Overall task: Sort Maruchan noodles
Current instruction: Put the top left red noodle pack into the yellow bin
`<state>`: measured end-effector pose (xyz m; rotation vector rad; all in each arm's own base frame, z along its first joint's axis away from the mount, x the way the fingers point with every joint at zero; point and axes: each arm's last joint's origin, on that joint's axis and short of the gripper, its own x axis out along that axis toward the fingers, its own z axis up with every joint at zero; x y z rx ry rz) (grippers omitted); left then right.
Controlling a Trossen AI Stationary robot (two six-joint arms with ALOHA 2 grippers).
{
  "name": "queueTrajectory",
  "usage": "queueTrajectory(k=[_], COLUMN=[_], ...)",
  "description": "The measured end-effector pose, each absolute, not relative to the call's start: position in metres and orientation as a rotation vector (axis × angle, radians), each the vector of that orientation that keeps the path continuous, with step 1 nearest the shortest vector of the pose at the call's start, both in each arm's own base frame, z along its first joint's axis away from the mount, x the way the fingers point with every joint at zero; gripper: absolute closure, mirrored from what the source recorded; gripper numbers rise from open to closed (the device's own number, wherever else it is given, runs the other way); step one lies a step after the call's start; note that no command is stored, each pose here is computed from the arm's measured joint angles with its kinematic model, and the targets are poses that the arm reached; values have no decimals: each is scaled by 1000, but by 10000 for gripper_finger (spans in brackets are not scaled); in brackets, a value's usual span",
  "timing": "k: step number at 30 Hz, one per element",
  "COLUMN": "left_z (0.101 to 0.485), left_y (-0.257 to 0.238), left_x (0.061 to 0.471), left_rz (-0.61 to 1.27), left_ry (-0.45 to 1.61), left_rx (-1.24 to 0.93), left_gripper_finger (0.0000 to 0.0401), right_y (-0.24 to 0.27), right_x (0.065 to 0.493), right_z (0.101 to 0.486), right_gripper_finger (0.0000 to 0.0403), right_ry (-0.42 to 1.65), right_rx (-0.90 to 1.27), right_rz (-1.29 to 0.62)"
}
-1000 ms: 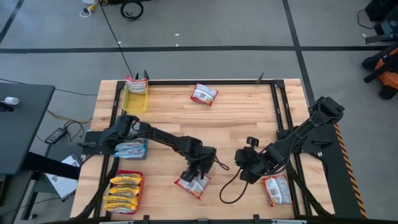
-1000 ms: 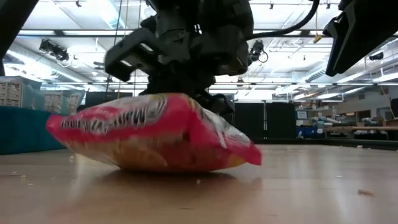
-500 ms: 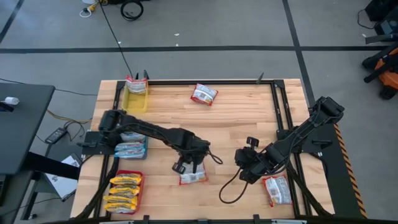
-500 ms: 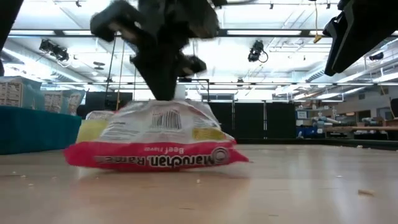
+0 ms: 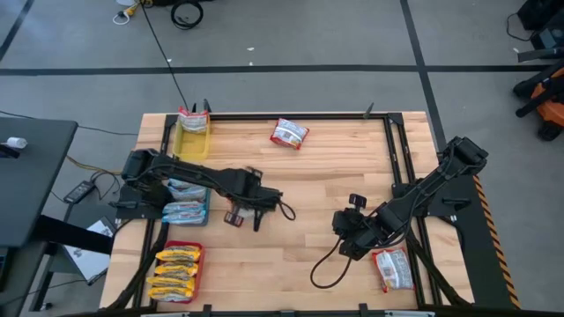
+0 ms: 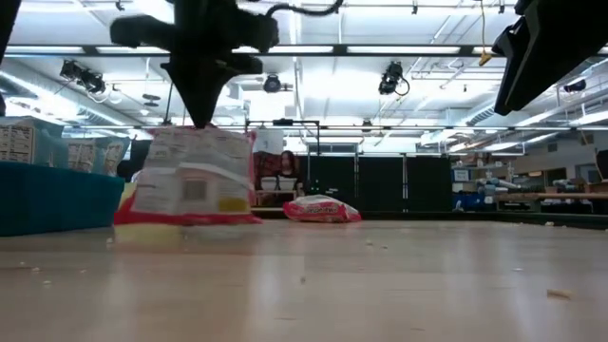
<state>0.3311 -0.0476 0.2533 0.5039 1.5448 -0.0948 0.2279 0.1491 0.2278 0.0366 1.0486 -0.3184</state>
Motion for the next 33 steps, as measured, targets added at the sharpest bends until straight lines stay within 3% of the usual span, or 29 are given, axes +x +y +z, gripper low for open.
queueTrajectory(k=[12,26,33], left_z=[277,301,284], left_y=[8,123,164], left_x=[302,224,186], left_rz=[239,753,838], left_ry=[1748,1897,1983], left_rx=[662,593,447], left_gripper_finger=[400,401,401], right_y=[149,158,158], right_x=[229,225,225], right_z=[228,229,229], right_gripper_finger=[263,263,263], right_ry=[1028,1018,1009], right_rx=[29,28,27], right_rz=[-326,-297,-300])
